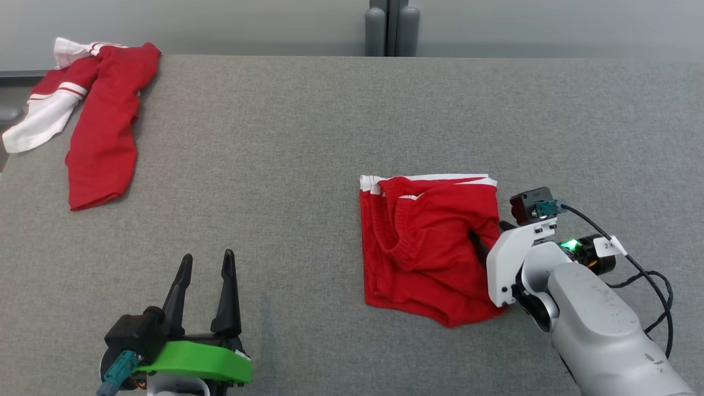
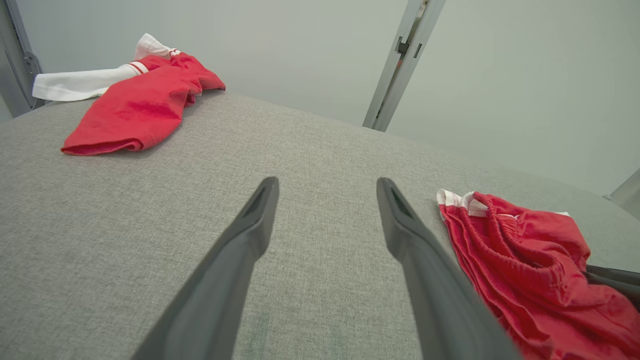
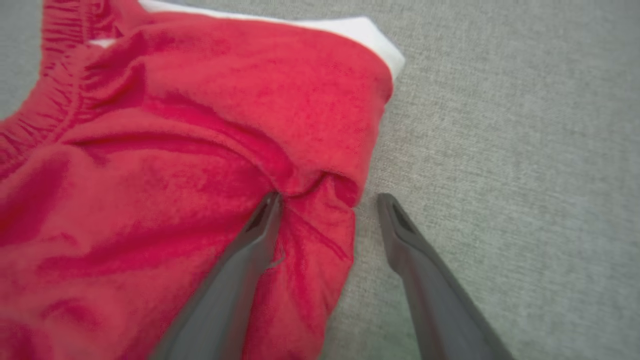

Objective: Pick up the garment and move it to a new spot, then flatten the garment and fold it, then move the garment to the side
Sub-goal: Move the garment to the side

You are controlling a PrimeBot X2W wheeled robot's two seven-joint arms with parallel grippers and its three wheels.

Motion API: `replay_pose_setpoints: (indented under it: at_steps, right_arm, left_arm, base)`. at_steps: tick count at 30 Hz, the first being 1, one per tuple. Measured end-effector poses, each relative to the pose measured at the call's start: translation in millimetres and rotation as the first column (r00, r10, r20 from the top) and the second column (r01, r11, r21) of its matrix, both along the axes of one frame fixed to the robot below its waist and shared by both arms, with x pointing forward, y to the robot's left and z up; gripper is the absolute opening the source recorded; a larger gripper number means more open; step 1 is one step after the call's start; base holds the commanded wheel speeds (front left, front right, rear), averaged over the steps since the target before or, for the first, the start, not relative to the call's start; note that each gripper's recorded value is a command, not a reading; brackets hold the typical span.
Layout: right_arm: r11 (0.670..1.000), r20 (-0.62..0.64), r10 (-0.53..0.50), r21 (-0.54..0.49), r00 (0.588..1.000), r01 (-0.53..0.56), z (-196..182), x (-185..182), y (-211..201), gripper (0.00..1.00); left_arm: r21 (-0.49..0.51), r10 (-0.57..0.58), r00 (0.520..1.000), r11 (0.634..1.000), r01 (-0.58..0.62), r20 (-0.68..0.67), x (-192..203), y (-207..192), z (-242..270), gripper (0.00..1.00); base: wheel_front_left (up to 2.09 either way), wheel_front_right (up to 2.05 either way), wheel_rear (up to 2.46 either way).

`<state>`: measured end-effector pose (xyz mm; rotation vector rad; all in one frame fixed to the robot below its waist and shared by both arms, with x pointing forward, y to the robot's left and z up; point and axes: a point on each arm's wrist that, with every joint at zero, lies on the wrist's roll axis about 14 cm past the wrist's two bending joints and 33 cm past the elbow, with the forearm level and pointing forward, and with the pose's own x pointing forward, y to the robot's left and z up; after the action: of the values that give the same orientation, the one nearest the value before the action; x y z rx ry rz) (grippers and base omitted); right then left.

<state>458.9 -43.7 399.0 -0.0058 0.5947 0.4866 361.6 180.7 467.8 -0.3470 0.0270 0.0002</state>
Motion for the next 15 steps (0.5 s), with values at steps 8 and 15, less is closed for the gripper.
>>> replay_pose_setpoints:
  at_steps: [8,15]
  right_arm:
    - [0.999,0.05,0.037,-0.012,0.998,-0.036,6,4,6,0.0]
    - [0.998,0.117,-0.023,-0.063,0.993,0.03,16,19,-34,0.0]
  left_arm:
    - [0.0,-0.054,0.998,0.999,0.054,0.031,12,-17,8,1.0]
    - [0.009,-0.139,0.989,0.99,0.139,0.059,31,-44,14,1.0]
  base:
    - [0.0,0.0,0.0]
    - [0.0,0.0,0.0]
